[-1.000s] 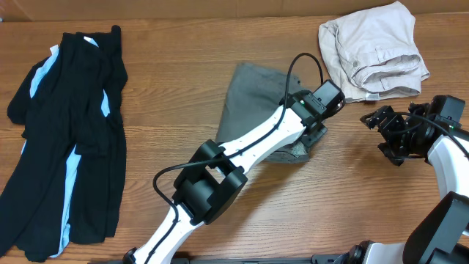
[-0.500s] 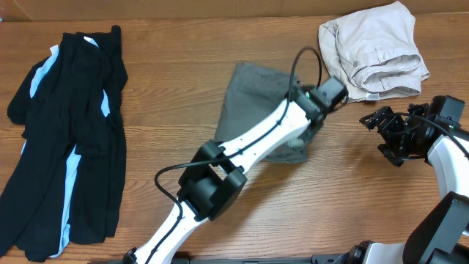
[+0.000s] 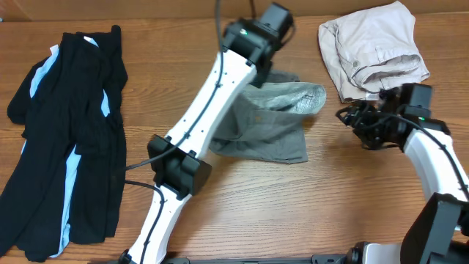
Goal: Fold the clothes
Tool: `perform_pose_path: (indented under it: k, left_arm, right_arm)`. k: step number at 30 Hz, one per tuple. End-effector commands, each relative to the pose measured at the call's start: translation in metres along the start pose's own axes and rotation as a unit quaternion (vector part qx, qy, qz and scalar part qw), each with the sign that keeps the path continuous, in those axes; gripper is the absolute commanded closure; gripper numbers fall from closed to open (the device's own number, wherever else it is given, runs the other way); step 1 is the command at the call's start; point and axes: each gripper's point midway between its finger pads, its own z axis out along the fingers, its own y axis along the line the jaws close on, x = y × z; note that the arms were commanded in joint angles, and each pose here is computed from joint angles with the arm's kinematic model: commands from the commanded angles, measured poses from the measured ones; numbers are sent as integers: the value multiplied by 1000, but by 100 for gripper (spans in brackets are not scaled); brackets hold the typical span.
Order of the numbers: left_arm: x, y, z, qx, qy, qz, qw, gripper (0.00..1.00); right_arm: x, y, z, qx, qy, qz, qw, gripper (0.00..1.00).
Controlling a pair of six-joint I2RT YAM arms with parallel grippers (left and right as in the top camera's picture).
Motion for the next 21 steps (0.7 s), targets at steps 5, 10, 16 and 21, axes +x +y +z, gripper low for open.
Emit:
perform_pose_path:
  k: [5,10,16,21]
  left_arm:
    - [3,33,4,-16,11,-22,1000,96]
    - [-1,-2,0,67,3,18,998,96]
    - [-3,-56,-8,124,-12,69,990,96]
    - [9,-89,-2,133,0,111,985,96]
  right_arm:
    - [2,36,23,-9,-4,-34,999,36]
    - [1,39,40,-22,5,-7,1000,36]
    - [-6,36,39,-31,0,16,999,26]
    - [-18,30,24,-71,2,44,997,16]
